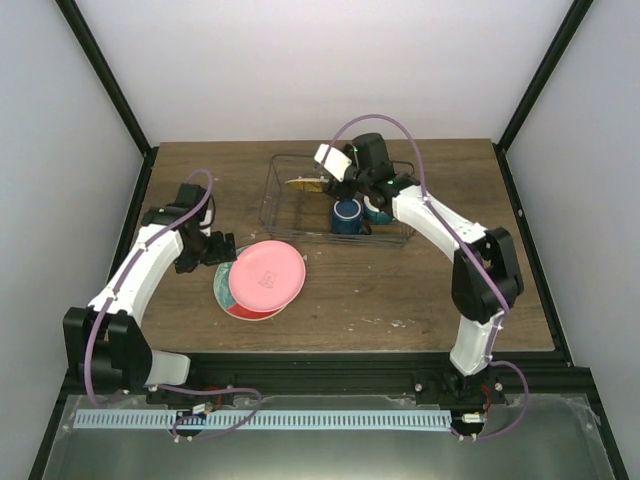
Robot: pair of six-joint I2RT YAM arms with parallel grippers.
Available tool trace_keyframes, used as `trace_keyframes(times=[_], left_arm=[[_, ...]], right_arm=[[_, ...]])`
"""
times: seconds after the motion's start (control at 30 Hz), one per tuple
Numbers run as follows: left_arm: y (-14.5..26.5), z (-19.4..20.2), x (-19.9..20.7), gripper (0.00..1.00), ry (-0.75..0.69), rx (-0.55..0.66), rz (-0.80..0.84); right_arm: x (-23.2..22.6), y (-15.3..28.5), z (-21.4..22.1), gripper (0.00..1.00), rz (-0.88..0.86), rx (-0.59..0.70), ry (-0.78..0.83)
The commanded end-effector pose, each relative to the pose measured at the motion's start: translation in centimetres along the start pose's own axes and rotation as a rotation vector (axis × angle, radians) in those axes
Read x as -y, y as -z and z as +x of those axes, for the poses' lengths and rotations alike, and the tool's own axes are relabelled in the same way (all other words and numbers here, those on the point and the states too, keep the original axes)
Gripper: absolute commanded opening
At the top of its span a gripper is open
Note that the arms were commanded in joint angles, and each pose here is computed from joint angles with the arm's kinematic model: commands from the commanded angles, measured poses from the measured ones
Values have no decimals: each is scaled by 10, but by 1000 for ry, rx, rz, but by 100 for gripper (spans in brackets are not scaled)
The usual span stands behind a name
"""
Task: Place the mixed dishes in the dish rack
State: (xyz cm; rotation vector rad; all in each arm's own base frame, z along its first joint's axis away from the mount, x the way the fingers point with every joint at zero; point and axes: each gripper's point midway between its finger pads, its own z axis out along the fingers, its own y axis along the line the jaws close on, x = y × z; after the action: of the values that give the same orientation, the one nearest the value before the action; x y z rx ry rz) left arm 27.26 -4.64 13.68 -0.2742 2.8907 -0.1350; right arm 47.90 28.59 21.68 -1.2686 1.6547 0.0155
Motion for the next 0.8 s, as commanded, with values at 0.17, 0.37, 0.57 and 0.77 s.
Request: trace_keyframes(times=[0.17,0.37,0.57,0.77], left_arm=[[-28,6,-20,99,14,-63,-109],[-40,-3,0,100,-6,-72,-14],[-50,-4,10,99,-35,-82,44],[-53,-4,19,98,-56,-76,97]], right_arm=[[-3,69,-69,89,58,-26,-300],[-42,67,-52,62,-84,-167,-694],[-101,67,-20,55,-201,-337,-938],[-163,71,-17,60,-365,-477,-1029]])
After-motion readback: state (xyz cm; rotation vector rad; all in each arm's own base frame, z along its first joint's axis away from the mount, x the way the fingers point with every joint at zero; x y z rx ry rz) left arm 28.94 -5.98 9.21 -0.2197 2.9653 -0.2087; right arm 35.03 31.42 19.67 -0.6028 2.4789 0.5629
